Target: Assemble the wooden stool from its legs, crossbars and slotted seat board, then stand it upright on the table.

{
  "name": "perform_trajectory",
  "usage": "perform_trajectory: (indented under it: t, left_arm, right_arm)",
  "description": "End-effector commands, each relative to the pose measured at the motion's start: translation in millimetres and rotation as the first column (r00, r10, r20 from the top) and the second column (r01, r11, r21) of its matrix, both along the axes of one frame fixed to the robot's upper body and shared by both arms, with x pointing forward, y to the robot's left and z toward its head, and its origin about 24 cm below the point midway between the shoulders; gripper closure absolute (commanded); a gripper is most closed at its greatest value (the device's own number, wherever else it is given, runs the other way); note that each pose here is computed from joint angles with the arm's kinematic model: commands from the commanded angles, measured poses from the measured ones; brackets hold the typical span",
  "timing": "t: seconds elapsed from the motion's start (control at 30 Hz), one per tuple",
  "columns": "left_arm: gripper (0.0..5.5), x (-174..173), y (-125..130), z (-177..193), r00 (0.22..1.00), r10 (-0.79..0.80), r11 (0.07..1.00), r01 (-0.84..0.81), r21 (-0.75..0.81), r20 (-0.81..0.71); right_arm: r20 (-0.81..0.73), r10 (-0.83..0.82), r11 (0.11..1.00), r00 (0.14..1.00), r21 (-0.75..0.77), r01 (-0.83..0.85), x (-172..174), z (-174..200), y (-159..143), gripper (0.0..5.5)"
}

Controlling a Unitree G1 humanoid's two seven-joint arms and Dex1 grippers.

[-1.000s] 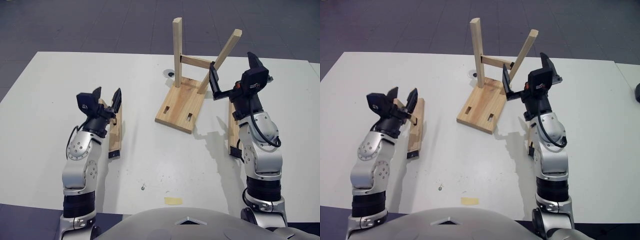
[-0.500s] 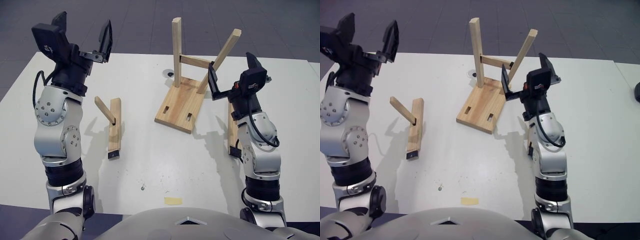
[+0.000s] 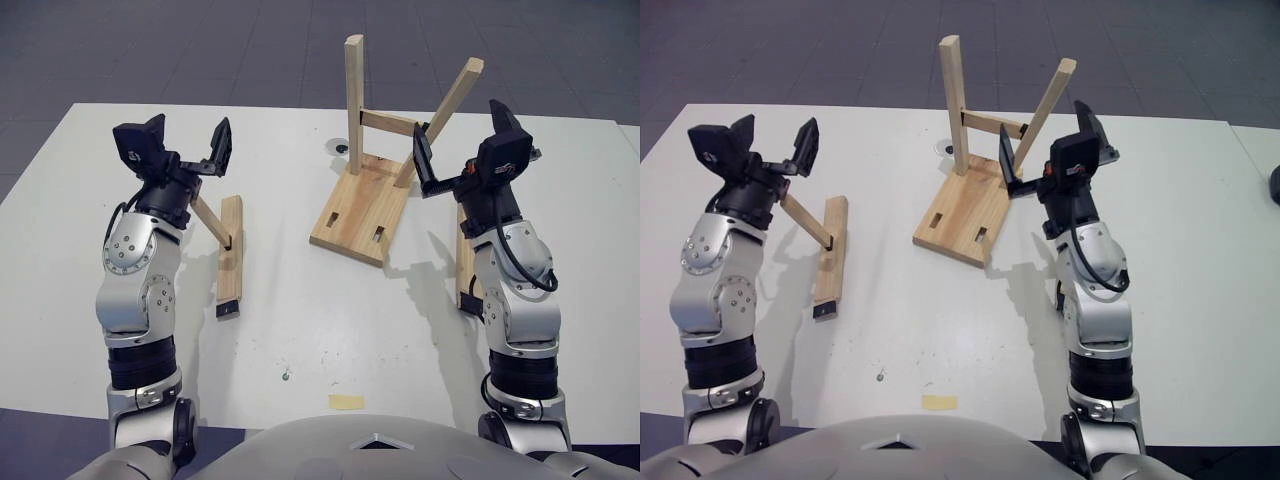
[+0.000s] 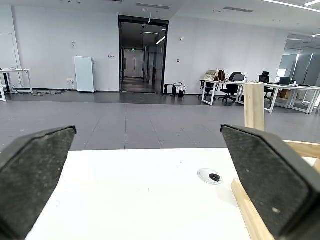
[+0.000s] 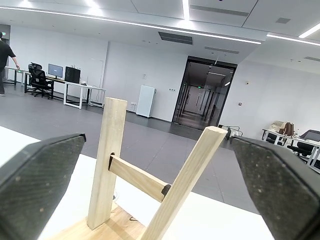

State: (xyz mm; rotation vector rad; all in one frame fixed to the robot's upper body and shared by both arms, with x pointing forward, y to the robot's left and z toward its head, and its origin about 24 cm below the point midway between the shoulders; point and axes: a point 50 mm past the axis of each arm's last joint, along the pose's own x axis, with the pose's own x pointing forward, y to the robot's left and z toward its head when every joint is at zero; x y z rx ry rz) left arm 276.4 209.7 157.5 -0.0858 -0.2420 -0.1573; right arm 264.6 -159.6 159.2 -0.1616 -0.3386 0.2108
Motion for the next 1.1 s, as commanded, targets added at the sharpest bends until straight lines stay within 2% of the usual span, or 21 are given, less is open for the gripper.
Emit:
perform_trajectory:
  t: [0.03, 0.2, 0.27, 0.4, 0.5, 0.6, 0.77, 1.0, 1.1]
  left_arm:
    - [0.12, 4, 3, 29, 0.995, 0.007, 1.0, -0.009, 0.026, 0.097]
    - [0.12, 5, 6, 38, 0.992, 0.012, 0.999, -0.016, 0.034, 0.125]
    - [0.12, 7, 3, 16, 0.999, -0.012, 1.0, 0.011, 0.013, 0.037]
    - [0.12, 8, -12, -54, 0.975, -0.064, 0.998, 0.057, -0.041, -0.214]
    - [0.12, 10, -8, -71, 0.963, -0.038, 0.999, 0.032, -0.029, -0.266]
    - [0.12, 14, 3, -60, 0.974, -0.005, 1.0, 0.0, -0.022, -0.224]
    - [0.12, 19, 4, -38, 0.987, -0.016, 0.999, 0.01, -0.038, -0.159]
    - [0.12, 16, -5, 31, 0.998, -0.046, 0.992, 0.051, -0.112, 0.044]
    - [0.12, 10, -1, 47, 0.999, -0.034, 0.995, 0.037, -0.092, 0.036]
  right_arm:
    - [0.012, 0.009, 1.0, 1.0, 0.005, -0.009, 1, 5, 1, 0.1]
    - [0.033, 0.01, 1.0, 0.999, 0.025, -0.011, 0, 11, 1, 0.1]
    - [0.034, 0.011, 1.0, 0.999, 0.028, -0.012, 0, 11, 2, 0.1]
    - [-0.002, 0.009, 1.0, 1.0, 0.028, -0.009, -2, 1, 2, 0.1]
    - [-0.013, 0.02, 0.999, 1.0, 0.031, -0.02, -3, -1, 5, 0.1]
    - [-0.017, 0.013, 0.999, 1.0, 0.042, -0.012, -3, -2, 5, 0.1]
    - [-0.017, 0.011, 0.999, 1.0, 0.045, -0.011, -4, -4, 7, 0.1]
    - [-0.012, 0.019, 0.999, 1.0, 0.047, -0.018, -5, -5, 9, 0.1]
    - [-0.008, 0.018, 0.999, 1.0, 0.042, -0.017, -4, -4, 10, 0.1]
